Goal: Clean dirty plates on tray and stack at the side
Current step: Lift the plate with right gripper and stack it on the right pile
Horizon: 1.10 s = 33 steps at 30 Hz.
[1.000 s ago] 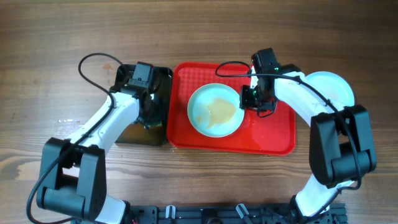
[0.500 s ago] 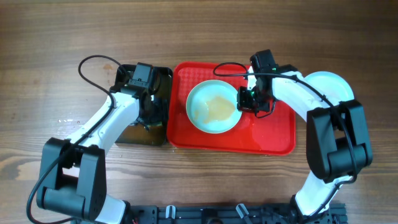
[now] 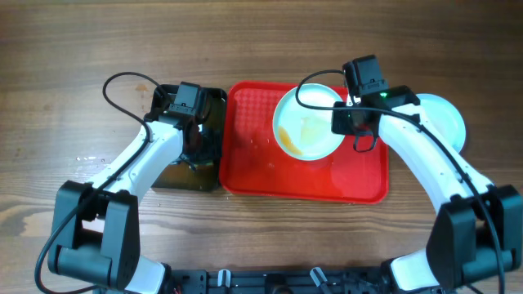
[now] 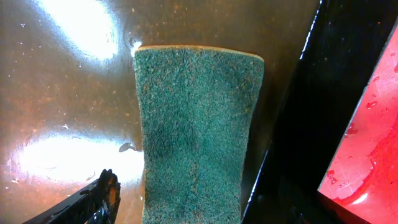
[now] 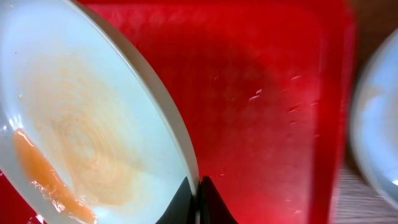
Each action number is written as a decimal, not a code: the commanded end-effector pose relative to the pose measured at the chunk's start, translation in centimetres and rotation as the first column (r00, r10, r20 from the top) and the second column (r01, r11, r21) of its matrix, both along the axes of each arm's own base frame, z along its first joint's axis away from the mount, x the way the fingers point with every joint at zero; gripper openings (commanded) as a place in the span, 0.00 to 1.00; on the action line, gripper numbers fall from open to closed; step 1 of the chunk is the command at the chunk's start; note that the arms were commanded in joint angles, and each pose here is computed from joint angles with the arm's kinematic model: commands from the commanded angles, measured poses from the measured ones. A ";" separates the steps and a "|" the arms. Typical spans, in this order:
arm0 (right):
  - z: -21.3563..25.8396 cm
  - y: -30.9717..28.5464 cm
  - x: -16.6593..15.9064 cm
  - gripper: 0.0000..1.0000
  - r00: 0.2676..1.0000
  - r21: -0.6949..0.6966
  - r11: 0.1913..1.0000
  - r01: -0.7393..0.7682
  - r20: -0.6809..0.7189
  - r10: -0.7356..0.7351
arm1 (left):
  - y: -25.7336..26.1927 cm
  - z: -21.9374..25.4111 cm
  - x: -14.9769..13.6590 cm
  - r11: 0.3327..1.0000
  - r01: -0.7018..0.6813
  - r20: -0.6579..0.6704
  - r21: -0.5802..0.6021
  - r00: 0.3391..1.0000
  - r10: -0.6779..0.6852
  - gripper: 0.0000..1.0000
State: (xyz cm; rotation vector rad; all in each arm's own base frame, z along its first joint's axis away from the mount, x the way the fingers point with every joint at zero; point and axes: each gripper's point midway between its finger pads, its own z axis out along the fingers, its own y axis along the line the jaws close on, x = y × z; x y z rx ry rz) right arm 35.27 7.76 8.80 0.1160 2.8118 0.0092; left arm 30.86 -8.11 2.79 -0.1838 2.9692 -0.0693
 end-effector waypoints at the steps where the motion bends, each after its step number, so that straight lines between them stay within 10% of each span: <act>1: 4.3 -1.0 0.3 0.04 0.988 -0.116 0.993 0.010 0.152 0.008 | -0.3 0.7 0.7 1.000 -0.009 0.030 -0.022 1.000 0.009 0.80; 11: 10.1 1.2 -0.2 0.04 0.914 -0.600 0.800 -0.020 0.313 0.257 | -0.4 0.7 0.8 1.000 -0.009 0.033 -0.023 0.999 0.009 0.80; 33: 16.3 1.6 2.1 0.04 0.832 -0.806 0.585 0.089 0.383 0.401 | -0.4 0.8 1.1 1.000 -0.008 0.048 -0.027 0.999 0.009 0.82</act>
